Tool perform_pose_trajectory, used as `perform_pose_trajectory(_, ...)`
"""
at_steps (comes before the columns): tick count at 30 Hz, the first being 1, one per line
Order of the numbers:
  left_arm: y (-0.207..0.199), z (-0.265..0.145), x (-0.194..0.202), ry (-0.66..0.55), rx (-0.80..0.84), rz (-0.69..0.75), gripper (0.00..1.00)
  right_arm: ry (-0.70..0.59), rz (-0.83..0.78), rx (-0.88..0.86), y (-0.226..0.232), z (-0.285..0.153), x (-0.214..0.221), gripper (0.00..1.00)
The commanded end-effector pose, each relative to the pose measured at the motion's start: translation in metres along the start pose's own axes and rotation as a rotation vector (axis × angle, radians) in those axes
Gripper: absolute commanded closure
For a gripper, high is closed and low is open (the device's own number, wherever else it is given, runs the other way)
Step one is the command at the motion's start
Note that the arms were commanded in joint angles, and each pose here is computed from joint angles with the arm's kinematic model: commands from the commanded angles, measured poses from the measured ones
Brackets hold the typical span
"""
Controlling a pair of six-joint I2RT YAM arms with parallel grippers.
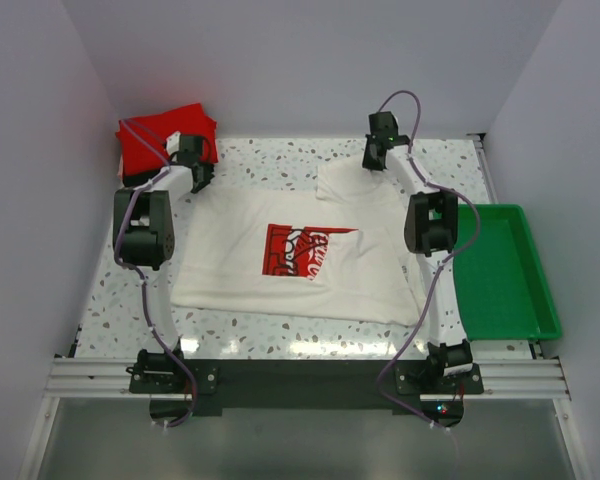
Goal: Fold and stack the t-shirts
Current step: Fold the tshirt
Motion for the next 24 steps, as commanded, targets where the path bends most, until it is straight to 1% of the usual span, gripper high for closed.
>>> perform_pose_trajectory(1, 0.005, -0.003, -0.023, -0.084, 0.014, -0.027, 1.0, -0.095, 0.005, -0.044, 0.009, -0.023, -0.023, 0.98)
perform_pose_trajectory(2, 0.005, -0.003, -0.025, -0.089, 0.017, -0.031, 1.0, -0.132, 0.009, -0.047, 0.01, -0.026, -0.03, 1.0)
perform_pose_trajectory(8, 0.001, -0.007, -0.04, -0.122, 0.037, -0.042, 1.0, -0.261, 0.028, -0.091, 0.019, -0.055, -0.061, 1.0)
perform_pose_trajectory(12, -0.002, -0.013, -0.05, -0.147, 0.05, -0.044, 1.0, -0.32, 0.038, -0.111, 0.023, -0.071, -0.077, 1.0)
perform_pose_trajectory(17, -0.005, -0.02, -0.06, -0.169, 0.066, -0.054, 1.0, -0.356, 0.04, -0.118, 0.024, -0.087, -0.087, 1.0)
perform_pose_trajectory(18, 0.006, -0.017, -0.067, -0.174, 0.052, -0.07, 1.0, -0.362, 0.041, -0.121, 0.024, -0.092, -0.089, 1.0)
perform_pose_trajectory(19, 0.007, -0.018, -0.069, -0.178, 0.053, -0.075, 1.0, -0.367, 0.039, -0.124, 0.024, -0.095, -0.09, 1.0)
perform_pose_trajectory(23, 0.008, -0.021, -0.071, -0.176, 0.057, -0.079, 1.0, -0.356, 0.035, -0.115, 0.02, -0.106, -0.088, 1.0)
perform_pose_trajectory(24, 0.01, -0.021, -0.071, -0.172, 0.056, -0.083, 1.0, -0.33, 0.032, -0.1, 0.016, -0.103, -0.08, 1.0)
Point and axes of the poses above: each gripper's point midway between its finger pads, its own z axis out along the fingers, its own y axis along the line the jaws close on, x = y × z, the point moved 10 cm from there along -z, back along the fingers, and after that the axes turned 10 degrees about z, right-handed, at the moved point
